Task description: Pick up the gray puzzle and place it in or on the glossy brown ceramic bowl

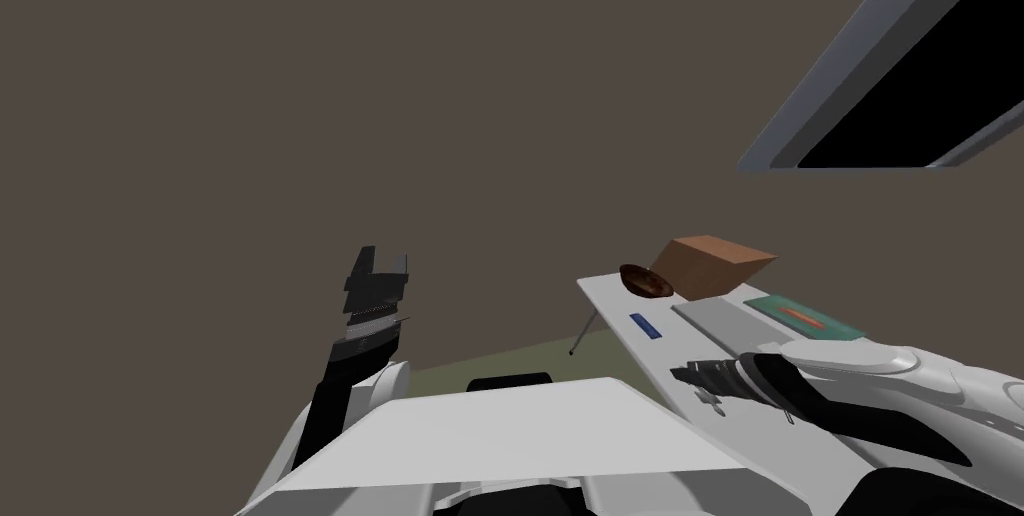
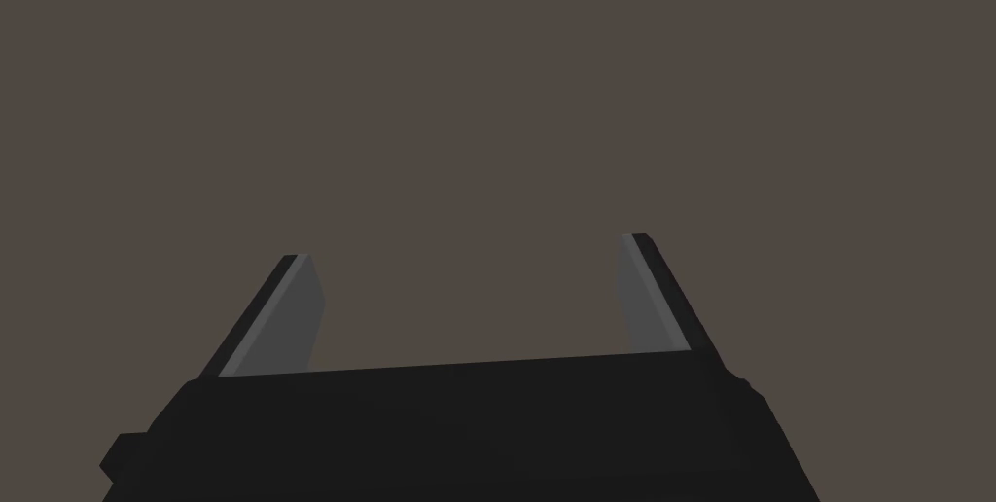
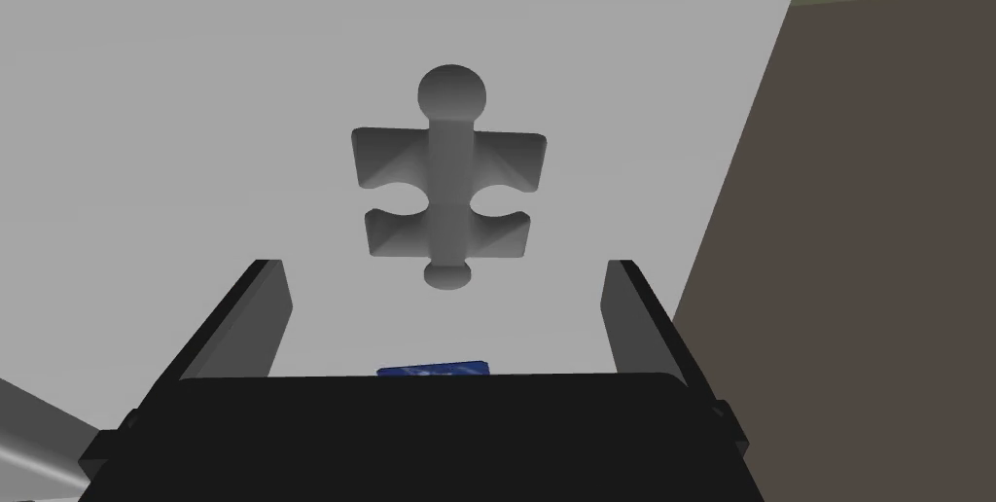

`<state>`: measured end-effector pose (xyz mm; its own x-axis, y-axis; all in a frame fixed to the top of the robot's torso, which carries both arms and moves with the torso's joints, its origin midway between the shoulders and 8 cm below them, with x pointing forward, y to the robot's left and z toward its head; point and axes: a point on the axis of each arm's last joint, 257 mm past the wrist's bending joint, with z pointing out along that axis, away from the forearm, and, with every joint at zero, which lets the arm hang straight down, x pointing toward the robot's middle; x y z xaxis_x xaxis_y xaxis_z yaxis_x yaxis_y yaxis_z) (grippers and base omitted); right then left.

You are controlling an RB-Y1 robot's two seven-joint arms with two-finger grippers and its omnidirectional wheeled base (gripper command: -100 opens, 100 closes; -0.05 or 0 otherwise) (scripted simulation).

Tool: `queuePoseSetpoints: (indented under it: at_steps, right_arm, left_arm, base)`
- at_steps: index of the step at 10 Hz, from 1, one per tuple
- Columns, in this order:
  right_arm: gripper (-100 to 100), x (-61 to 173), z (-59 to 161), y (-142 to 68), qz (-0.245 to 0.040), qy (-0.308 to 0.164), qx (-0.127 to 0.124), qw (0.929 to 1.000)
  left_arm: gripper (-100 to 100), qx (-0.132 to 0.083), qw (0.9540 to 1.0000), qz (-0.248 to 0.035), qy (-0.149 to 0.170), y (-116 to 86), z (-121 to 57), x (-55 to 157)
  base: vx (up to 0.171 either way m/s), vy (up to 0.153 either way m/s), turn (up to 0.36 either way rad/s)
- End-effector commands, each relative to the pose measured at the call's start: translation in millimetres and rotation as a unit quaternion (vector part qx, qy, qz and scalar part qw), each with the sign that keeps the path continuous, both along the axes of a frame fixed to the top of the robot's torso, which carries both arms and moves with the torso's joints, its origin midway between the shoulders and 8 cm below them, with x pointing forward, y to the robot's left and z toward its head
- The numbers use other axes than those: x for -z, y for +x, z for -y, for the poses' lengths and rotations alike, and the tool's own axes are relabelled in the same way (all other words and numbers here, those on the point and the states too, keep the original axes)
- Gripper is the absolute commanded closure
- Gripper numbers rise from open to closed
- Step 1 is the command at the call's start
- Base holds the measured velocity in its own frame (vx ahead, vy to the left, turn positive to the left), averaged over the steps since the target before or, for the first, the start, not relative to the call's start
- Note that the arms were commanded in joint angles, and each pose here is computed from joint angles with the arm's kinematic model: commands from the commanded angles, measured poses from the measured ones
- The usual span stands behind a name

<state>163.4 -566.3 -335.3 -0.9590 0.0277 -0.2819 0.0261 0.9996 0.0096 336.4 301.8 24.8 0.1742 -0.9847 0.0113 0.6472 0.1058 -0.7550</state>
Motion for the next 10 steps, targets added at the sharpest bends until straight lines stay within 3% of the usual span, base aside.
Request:
queuePoseSetpoints:
  at_steps: [1,3,5,8,9,10]
  right_arm:
    - [-100,3.7,6.5,-8.1,-0.001,0.001,0.015,0.9999]
    - [-100,11.2,21.0,-26.2,0.0,0.001,0.044,0.999]
    - [-100,11.2,21.0,-26.2,0.0,0.001,0.044,0.999]
    - [-100,22.4,37.1,-53.2,-0.001,0.003,0.082,0.9966]
    - [-100,20.3,36.0,-48.8,-0.002,0.0,0.076,0.9971]
    - [100,20.5,36.6,-49.4,-0.002,0.0,0.077,0.9971]
  left_arm:
    - [0,0.0,1.0,0.0,0.0,0.0,0.0,0.0]
    - [0,0.0,1.0,0.0,0.0,0.0,0.0,0.0]
    - [0,0.0,1.0,0.0,0.0,0.0,0.0,0.0]
    - [0,0.0,1.0,0.0,0.0,0.0,0.0,0.0]
    - [0,0.0,1.0,0.0,0.0,0.0,0.0,0.0]
    - [0,0.0,1.0,0.0,0.0,0.0,-0.1,0.0]
  base:
    - [-0.042,0.007,0.146]
    - [-0.048,0.018,0.263]
    - [-0.031,0.013,0.049]
    - [-0.044,0.02,0.242]
    - [-0.023,0.009,0.035]
    - [0.0,0.0,0.0]
